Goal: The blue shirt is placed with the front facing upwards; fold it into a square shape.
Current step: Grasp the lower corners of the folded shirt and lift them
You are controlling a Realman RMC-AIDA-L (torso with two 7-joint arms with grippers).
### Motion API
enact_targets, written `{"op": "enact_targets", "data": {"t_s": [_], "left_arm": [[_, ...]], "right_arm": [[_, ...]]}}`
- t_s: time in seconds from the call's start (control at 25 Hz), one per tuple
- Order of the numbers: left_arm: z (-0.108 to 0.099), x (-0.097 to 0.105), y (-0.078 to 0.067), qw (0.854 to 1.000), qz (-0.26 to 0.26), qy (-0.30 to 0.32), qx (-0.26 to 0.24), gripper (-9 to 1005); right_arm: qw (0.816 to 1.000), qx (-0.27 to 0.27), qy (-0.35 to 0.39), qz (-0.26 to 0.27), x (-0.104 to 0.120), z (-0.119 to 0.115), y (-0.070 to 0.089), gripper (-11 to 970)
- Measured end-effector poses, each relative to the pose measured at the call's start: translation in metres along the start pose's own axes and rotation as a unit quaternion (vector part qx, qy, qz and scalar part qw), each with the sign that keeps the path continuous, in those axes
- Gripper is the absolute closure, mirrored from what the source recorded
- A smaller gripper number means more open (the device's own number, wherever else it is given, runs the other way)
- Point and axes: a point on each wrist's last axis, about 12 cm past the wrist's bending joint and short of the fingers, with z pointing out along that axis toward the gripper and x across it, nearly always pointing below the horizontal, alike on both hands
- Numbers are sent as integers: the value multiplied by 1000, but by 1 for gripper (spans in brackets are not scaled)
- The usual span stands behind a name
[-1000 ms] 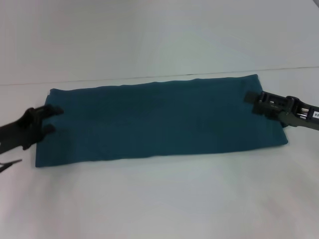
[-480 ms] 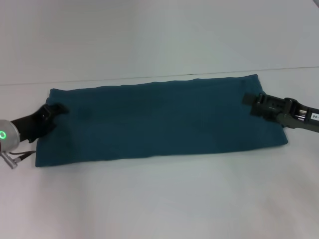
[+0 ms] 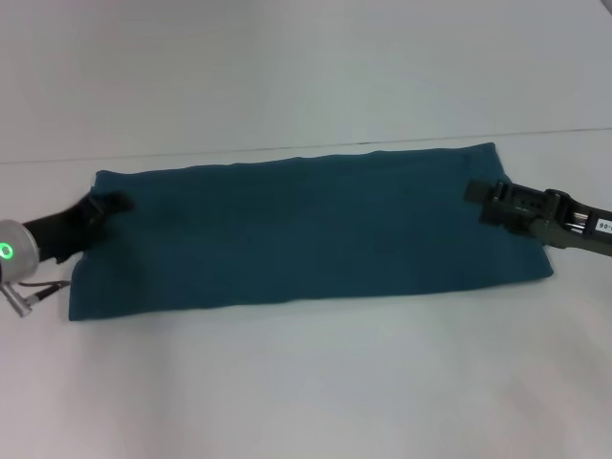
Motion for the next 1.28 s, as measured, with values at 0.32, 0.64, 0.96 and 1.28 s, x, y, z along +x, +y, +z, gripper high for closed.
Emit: {"op": "enact_targets", "data": {"t_s": [0.32,0.64,0.96,1.28], "left_arm": [[4,-16,-13,999,15,-36,-3,365],[25,-13,-26,995,62,-63,-48,364],[31,1,-20,992,90,-51,-72,364],[32,9,-16,990,114,-34,-78,364]], "right_arm": [[1000,0,-1,1,0,1,0,54],[1000,-1,-1,1,0,2,1,54],[1000,-3,0,3,-1,4,2,55],[1000,-1,1,8,1,6,1,55]]}}
